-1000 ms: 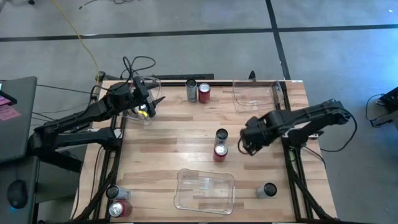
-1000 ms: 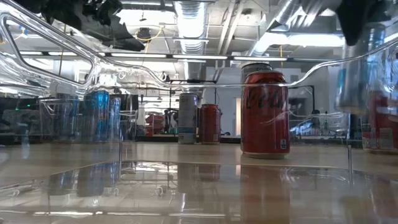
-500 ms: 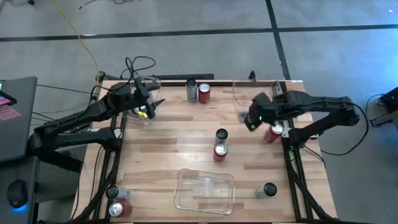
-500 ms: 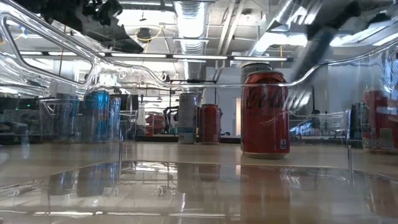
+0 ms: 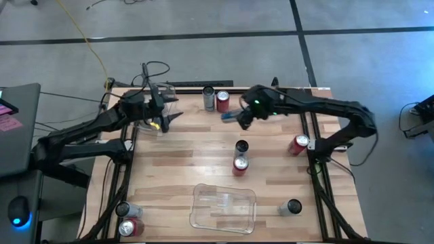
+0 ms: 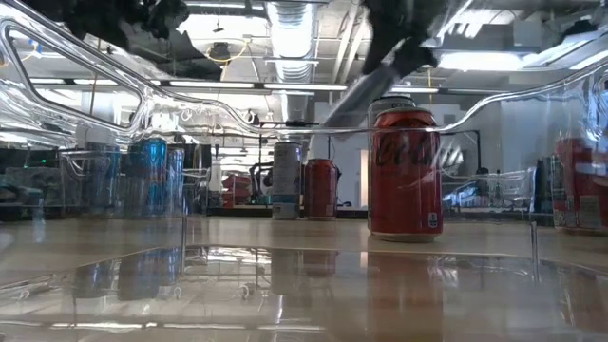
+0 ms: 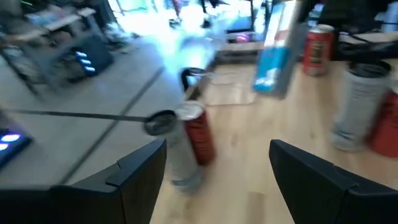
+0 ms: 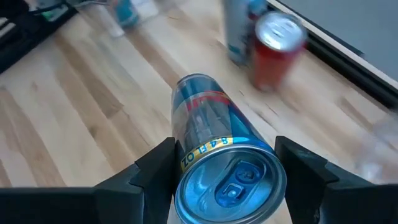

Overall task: Sort soda cans
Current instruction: Put the blue soda can into the top left transparent bin

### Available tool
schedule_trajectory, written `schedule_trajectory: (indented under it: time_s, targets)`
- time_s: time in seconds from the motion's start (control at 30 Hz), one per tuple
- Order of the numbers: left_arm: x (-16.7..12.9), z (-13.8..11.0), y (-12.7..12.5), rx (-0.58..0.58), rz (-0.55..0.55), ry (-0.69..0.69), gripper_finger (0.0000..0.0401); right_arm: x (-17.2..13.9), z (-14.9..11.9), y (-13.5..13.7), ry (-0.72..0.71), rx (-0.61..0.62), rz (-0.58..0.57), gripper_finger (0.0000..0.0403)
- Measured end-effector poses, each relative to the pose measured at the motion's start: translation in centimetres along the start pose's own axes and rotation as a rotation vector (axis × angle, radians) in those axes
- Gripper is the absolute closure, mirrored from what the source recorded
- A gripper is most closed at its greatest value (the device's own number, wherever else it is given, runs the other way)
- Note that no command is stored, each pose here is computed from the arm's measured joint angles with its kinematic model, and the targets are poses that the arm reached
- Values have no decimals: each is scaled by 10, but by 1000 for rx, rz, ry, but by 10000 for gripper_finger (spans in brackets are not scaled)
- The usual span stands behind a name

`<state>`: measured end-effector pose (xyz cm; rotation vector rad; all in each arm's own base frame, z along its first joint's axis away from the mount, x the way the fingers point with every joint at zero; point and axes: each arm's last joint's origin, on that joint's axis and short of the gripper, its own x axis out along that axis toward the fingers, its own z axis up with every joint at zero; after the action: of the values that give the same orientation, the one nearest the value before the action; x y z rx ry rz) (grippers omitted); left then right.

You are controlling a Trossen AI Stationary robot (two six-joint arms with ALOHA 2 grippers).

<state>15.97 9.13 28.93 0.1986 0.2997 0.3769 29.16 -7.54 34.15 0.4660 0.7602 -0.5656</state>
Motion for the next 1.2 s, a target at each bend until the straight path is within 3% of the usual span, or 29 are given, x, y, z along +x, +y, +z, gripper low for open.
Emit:
schedule_trajectory:
  time_s: [0.1,0.27,0.53,0.83,1.2]
  targets:
    - [10,-5,-3,-20,-47,36,120,27,12,-1,-20,-30,64,163]
    - [30,-14,-13,42,-112,104,120,67,22,-4,-16,-12,157,163]
    - [59,-15,-25,93,-144,52,120,108,28,-8,-31,9,237,163]
    - [79,-30,-31,48,-153,130,119,113,37,-3,-117,4,305,163]
    - [89,-30,-31,50,-100,97,119,110,39,8,-181,-71,348,163]
